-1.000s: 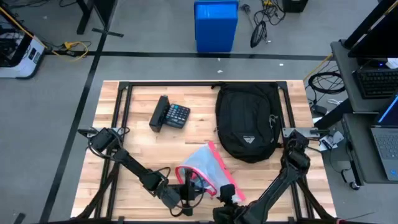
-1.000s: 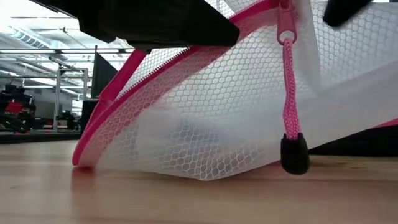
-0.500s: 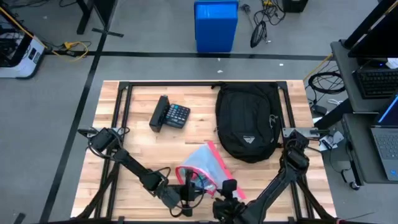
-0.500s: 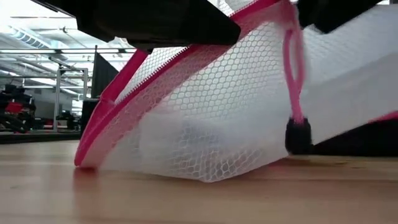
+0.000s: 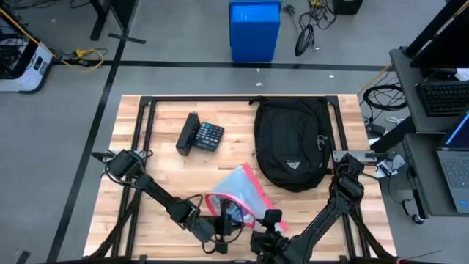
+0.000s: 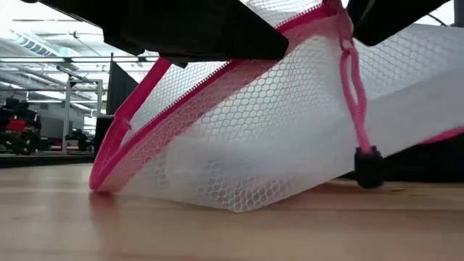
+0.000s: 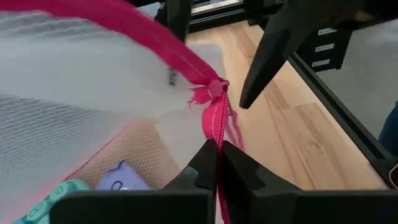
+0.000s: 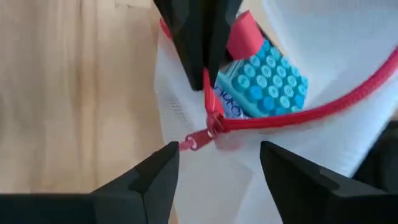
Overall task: Unpack backpack
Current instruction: Close the white zip bag
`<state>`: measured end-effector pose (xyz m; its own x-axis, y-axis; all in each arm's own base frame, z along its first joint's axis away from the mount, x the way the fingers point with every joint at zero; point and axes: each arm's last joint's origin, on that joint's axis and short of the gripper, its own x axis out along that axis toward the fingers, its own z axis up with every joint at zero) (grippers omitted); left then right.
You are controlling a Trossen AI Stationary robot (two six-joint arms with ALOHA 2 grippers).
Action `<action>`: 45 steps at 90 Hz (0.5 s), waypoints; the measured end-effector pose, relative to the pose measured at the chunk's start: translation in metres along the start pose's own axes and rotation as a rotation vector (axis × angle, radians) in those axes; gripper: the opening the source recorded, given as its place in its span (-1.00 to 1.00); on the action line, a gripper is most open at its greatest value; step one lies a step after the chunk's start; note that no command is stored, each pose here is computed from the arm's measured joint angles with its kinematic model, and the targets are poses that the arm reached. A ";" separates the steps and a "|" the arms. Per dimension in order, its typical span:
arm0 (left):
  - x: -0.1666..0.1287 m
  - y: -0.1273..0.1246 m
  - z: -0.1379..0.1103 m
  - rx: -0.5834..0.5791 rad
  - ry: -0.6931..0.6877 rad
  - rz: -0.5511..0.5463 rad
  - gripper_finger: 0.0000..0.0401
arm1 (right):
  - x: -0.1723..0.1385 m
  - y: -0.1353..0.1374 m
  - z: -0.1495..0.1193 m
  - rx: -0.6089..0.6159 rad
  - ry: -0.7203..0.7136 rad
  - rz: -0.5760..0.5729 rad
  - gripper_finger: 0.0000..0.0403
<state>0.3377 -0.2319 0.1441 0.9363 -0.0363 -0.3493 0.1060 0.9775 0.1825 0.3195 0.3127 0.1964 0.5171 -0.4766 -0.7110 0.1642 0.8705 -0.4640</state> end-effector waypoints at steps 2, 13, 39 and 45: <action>0.000 0.000 0.000 0.000 0.000 0.000 -1.00 | 0.002 0.003 -0.002 -0.027 -0.006 -0.010 0.13; 0.001 0.001 0.000 0.000 0.002 -0.004 -1.00 | 0.009 0.010 -0.007 -0.131 -0.024 -0.057 0.23; 0.001 0.002 0.000 0.000 0.003 -0.004 -1.00 | 0.021 0.016 -0.012 -0.214 -0.078 -0.162 0.15; 0.002 0.003 0.000 0.001 0.007 -0.012 -1.00 | 0.021 0.016 -0.011 -0.207 -0.094 -0.177 0.11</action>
<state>0.3396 -0.2291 0.1436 0.9325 -0.0470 -0.3581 0.1178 0.9768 0.1787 0.3230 0.3154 0.1683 0.5732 -0.5970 -0.5613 0.0894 0.7264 -0.6814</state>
